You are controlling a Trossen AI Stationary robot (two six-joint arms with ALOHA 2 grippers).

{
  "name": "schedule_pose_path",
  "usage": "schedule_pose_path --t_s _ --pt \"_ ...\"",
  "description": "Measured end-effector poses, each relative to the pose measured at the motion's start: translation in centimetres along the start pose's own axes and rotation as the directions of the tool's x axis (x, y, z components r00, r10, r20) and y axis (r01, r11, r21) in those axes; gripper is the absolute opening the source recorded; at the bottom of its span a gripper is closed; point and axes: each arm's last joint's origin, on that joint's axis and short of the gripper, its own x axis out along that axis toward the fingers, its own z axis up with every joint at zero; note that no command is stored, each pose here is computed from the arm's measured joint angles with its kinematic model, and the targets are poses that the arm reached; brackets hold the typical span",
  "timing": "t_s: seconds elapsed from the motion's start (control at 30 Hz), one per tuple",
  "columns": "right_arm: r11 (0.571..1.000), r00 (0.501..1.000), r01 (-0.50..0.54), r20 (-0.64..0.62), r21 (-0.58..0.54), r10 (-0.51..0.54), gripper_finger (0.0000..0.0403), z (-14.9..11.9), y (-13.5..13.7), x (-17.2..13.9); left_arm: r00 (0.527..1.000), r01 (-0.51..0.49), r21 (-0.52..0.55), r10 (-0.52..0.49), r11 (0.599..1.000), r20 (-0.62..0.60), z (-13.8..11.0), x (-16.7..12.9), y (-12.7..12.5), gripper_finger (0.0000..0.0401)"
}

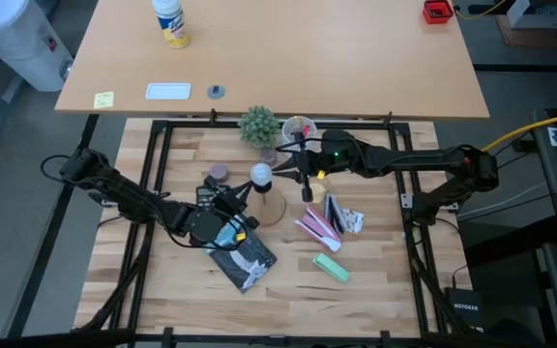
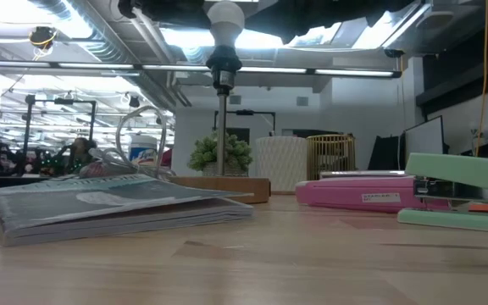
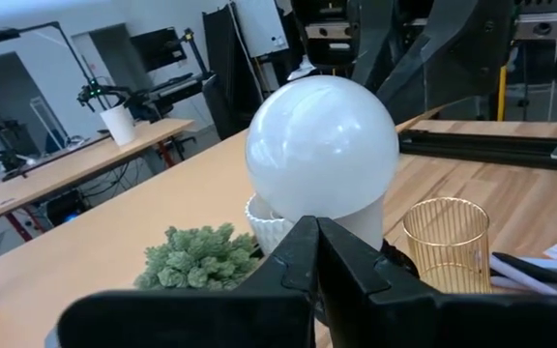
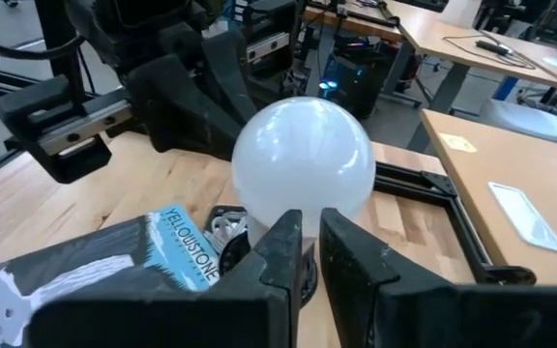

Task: Screw lightbulb
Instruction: Insert the lightbulb into the lamp

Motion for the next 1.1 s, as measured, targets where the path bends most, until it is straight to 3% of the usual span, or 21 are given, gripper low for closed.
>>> schedule_pose_path --t_s 0.43,0.8,0.97,1.1 --pt "0.997 0.997 -0.071 0.026 0.041 0.07 0.0044 0.1 0.3 0.0 1.0 -0.016 0.007 0.016 1.0 -0.001 0.0 0.0 0.0 0.0001" --pt "0.987 0.986 -0.159 0.044 0.017 0.158 0.0044 0.9 2.8 0.5 1.0 -0.014 0.01 0.014 1.0 0.0 0.0 -0.1 0.0 0.0001" --pt "0.99 0.988 -0.138 0.066 0.009 0.138 0.0044 1.5 2.6 -0.2 1.0 -0.007 0.011 0.007 1.0 0.011 0.1 -1.3 -0.3 0.0001" --pt "0.999 0.996 -0.046 0.08 -0.028 0.048 0.0044 2.2 2.1 -1.1 0.999 0.023 0.006 -0.023 1.0 0.022 0.1 -2.4 -0.6 0.0001"
